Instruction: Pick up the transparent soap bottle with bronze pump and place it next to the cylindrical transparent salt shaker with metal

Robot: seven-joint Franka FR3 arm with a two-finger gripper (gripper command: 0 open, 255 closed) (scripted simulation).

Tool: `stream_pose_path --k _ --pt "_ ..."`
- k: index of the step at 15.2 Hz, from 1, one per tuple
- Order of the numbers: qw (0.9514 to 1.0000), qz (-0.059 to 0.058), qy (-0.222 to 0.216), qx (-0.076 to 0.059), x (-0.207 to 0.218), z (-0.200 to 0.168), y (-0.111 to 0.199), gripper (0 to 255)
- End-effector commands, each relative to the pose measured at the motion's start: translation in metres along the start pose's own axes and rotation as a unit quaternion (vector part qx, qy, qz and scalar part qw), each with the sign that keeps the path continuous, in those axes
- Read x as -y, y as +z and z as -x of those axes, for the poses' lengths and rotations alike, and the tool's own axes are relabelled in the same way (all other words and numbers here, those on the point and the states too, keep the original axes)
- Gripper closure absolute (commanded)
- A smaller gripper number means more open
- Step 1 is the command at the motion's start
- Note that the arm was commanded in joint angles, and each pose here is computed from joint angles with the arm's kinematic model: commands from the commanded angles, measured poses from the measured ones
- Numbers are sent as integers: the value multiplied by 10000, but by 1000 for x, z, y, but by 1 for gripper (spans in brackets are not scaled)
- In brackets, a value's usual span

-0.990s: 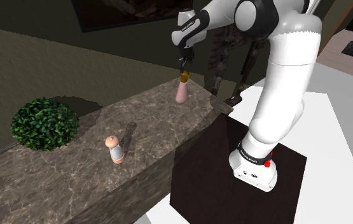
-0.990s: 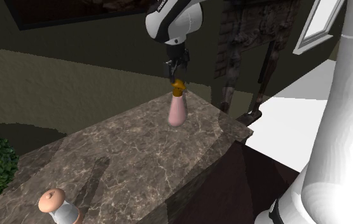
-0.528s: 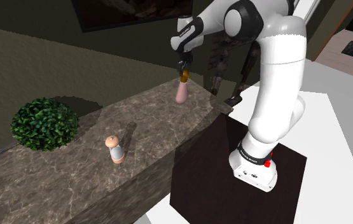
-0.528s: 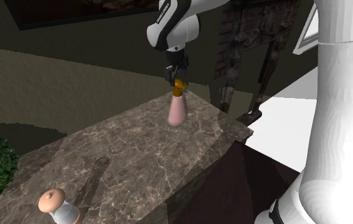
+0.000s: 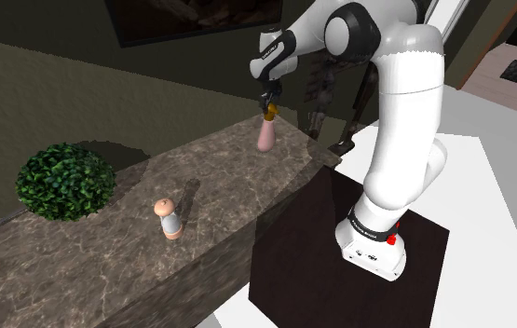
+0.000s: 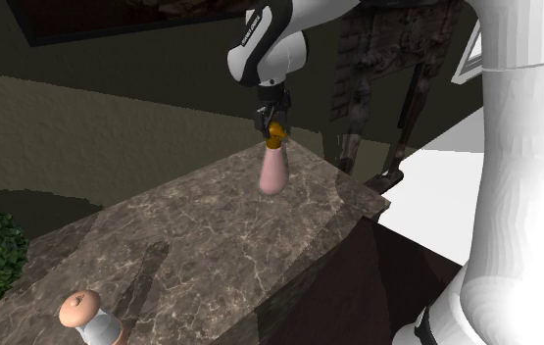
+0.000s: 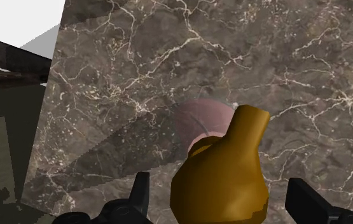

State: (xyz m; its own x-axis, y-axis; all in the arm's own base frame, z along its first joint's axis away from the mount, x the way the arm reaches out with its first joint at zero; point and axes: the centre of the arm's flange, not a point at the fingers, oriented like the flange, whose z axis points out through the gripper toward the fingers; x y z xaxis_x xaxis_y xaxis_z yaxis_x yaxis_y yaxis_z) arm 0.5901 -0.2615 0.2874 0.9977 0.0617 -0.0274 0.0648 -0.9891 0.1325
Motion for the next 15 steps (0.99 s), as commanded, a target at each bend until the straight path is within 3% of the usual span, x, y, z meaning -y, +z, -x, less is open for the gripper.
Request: stream_pose_path --k 1,2,3,12,15 --pt "10000 0 0 0 0 0 0 0" --pt "10000 0 0 0 0 0 0 0" --pt "10000 0 0 0 0 0 0 255" --pt "10000 0 0 0 0 0 0 255" --pt "10000 0 0 0 -2 0 -16 255"
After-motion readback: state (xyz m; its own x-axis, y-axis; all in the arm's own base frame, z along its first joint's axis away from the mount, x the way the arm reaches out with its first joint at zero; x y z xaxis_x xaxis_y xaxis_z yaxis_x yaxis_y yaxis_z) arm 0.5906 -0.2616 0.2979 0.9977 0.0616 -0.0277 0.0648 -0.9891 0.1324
